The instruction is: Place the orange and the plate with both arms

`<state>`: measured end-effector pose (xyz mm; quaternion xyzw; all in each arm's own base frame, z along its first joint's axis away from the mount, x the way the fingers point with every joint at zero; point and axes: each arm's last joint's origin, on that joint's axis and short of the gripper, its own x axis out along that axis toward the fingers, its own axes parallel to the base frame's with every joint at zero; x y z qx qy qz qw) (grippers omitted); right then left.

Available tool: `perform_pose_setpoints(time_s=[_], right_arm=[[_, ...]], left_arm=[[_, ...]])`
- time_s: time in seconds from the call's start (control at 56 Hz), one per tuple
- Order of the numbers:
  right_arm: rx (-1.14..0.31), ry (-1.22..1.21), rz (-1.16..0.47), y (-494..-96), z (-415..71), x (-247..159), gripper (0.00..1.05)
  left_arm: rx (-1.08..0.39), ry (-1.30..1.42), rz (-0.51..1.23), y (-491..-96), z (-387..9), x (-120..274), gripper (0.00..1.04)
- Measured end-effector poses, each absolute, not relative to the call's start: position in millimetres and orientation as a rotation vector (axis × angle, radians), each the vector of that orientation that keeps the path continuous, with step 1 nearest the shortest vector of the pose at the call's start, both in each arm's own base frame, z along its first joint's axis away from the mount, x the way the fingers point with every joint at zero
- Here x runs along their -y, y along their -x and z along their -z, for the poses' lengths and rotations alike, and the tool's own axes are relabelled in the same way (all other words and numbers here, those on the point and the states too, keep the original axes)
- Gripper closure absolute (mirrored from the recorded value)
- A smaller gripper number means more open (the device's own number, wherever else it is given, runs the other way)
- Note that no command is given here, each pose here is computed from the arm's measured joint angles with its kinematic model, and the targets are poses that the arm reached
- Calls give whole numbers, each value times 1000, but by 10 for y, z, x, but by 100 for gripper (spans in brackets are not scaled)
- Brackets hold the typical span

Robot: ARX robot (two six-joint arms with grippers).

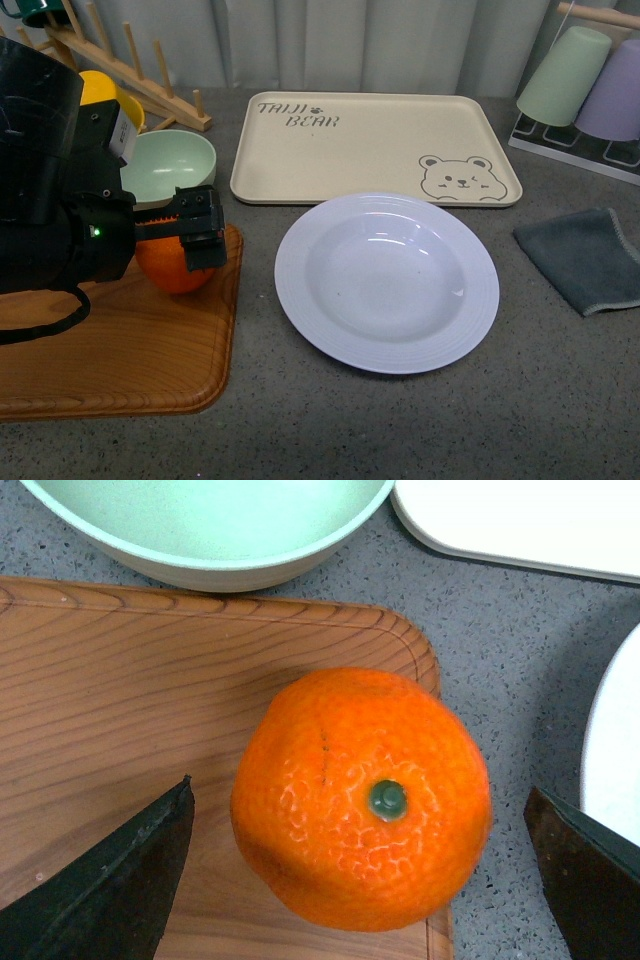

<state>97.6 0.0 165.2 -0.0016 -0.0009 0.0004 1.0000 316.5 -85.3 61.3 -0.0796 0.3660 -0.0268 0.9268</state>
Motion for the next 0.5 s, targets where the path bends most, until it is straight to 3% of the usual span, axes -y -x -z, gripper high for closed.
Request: perform_pose_setpoints(time_s=[0.232, 0.5], right_arm=[[2, 3, -1, -976, -1652, 0, 9], [2, 3, -1, -976, -1652, 0, 9]], left_arm=[[-762, 167, 58, -3172, -598, 857, 37], [-702, 193, 105, -3158, -728, 936, 42]])
